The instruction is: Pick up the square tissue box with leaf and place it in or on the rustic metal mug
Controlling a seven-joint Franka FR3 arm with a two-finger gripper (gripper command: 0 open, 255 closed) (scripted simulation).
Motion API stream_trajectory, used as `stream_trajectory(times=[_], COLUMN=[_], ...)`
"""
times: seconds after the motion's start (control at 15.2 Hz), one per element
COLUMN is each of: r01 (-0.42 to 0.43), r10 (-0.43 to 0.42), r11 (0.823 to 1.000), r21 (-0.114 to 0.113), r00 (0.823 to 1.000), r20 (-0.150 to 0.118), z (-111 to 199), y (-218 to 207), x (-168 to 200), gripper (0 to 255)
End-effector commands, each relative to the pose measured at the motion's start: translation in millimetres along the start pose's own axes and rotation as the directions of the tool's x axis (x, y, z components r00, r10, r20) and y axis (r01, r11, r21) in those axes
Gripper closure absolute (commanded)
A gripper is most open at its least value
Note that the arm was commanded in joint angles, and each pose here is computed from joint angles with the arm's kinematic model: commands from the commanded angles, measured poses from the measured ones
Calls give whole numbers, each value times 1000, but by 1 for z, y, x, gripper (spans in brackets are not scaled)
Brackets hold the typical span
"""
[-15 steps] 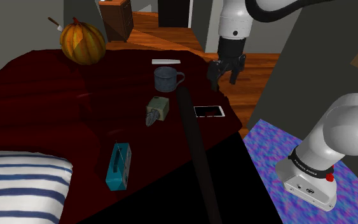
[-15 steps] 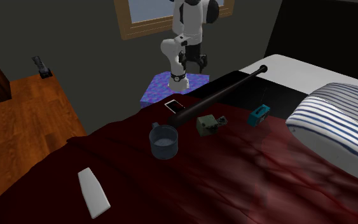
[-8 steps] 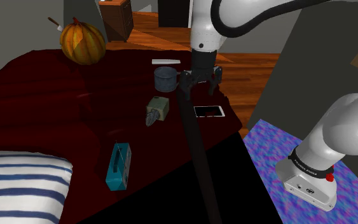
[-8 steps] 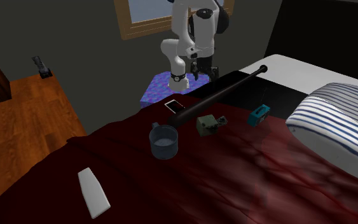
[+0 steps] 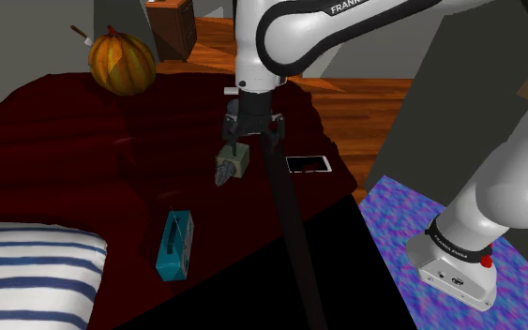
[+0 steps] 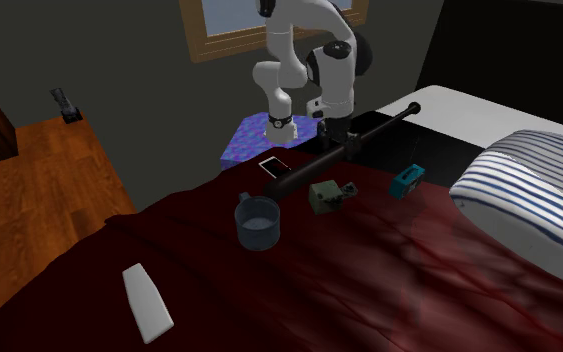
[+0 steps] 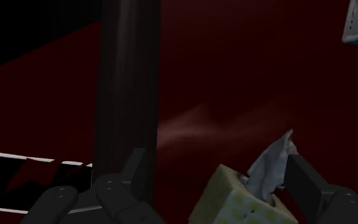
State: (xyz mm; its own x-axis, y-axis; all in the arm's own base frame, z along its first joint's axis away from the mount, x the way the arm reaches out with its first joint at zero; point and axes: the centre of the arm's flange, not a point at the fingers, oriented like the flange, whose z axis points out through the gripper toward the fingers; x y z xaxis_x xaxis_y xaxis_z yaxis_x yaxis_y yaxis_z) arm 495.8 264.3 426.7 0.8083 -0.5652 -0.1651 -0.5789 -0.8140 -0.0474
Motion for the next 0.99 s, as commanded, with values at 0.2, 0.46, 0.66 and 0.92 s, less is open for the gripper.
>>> stream_trajectory(times=[0.2, 0.46, 0.66, 0.92], r01=[-137, -205, -205, -205], r10=[137, 204, 204, 204], r11=[990, 978, 978, 978], r21=[26, 38, 38, 38], r00=[990, 979, 979, 979], r20=[20, 31, 31, 31], z=[26, 44, 59, 78], y=[-49, -74, -75, -76], x=[29, 46, 46, 45], gripper=[0, 0, 0, 0])
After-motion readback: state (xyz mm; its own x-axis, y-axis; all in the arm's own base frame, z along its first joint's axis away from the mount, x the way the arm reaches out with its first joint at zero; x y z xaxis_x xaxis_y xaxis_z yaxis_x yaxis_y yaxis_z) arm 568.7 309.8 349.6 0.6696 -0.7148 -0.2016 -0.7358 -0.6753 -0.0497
